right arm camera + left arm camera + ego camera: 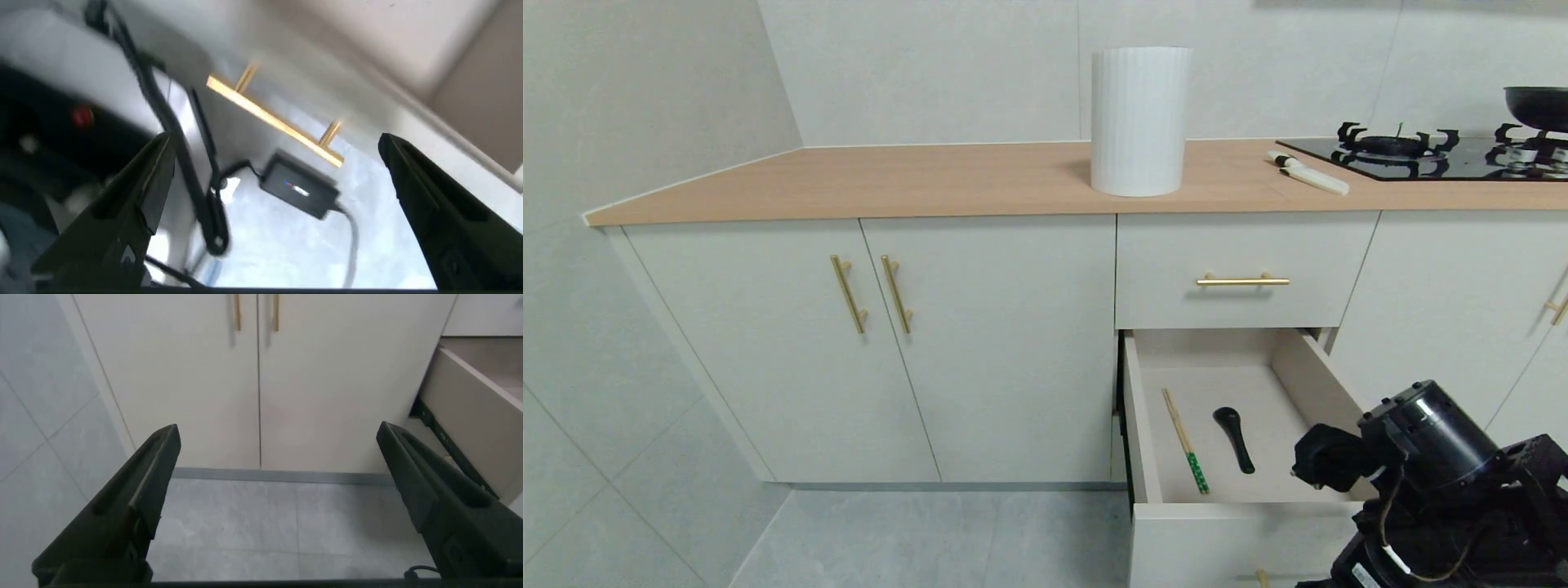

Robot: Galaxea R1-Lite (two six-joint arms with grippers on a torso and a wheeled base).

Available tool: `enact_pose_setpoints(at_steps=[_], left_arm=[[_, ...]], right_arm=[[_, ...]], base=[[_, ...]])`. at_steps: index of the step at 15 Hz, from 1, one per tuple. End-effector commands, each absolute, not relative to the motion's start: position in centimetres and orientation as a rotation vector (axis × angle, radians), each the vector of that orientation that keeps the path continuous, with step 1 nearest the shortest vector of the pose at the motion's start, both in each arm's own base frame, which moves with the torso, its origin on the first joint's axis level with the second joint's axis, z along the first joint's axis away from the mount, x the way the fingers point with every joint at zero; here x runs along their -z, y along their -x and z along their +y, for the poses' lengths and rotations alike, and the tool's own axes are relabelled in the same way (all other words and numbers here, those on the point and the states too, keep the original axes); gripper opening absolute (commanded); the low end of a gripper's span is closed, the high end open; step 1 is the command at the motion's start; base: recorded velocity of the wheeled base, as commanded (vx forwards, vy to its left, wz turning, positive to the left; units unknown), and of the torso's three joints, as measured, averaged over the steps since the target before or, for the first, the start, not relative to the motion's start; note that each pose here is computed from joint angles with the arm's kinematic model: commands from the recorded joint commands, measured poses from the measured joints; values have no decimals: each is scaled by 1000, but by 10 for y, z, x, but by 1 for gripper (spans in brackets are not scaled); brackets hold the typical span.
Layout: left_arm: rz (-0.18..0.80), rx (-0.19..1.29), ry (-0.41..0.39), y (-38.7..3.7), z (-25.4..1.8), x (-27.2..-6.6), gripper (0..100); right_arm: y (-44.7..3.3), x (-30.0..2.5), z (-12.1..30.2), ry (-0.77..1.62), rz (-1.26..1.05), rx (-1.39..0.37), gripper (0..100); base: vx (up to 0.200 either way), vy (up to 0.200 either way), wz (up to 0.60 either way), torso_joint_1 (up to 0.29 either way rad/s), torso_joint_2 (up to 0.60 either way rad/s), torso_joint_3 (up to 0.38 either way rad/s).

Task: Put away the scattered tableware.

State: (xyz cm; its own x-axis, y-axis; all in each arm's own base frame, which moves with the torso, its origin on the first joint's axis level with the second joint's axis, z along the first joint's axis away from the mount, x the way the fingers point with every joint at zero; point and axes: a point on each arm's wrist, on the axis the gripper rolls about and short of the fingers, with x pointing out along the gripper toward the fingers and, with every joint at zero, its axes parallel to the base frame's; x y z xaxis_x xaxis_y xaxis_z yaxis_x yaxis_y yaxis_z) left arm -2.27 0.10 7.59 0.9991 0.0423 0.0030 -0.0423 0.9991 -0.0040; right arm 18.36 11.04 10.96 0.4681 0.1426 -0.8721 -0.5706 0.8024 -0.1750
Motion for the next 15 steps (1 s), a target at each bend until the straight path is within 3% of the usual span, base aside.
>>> enact_pose_setpoints(at_steps=[1, 7, 15], left_arm=[[-3, -43, 5, 23, 1, -76, 100], [-3, -43, 5, 23, 1, -76, 100], [-3, -43, 5, 23, 1, -76, 100]], right_arm=[[-177, -100, 107, 535, 1030, -484, 100], [-189, -77, 117, 567, 1126, -475, 100], [-239, -73, 129, 308, 1130, -196, 100]], base=[[0, 0, 0, 0, 0, 0], [0, 0, 0, 0, 0, 0], [0, 0, 0, 0, 0, 0]])
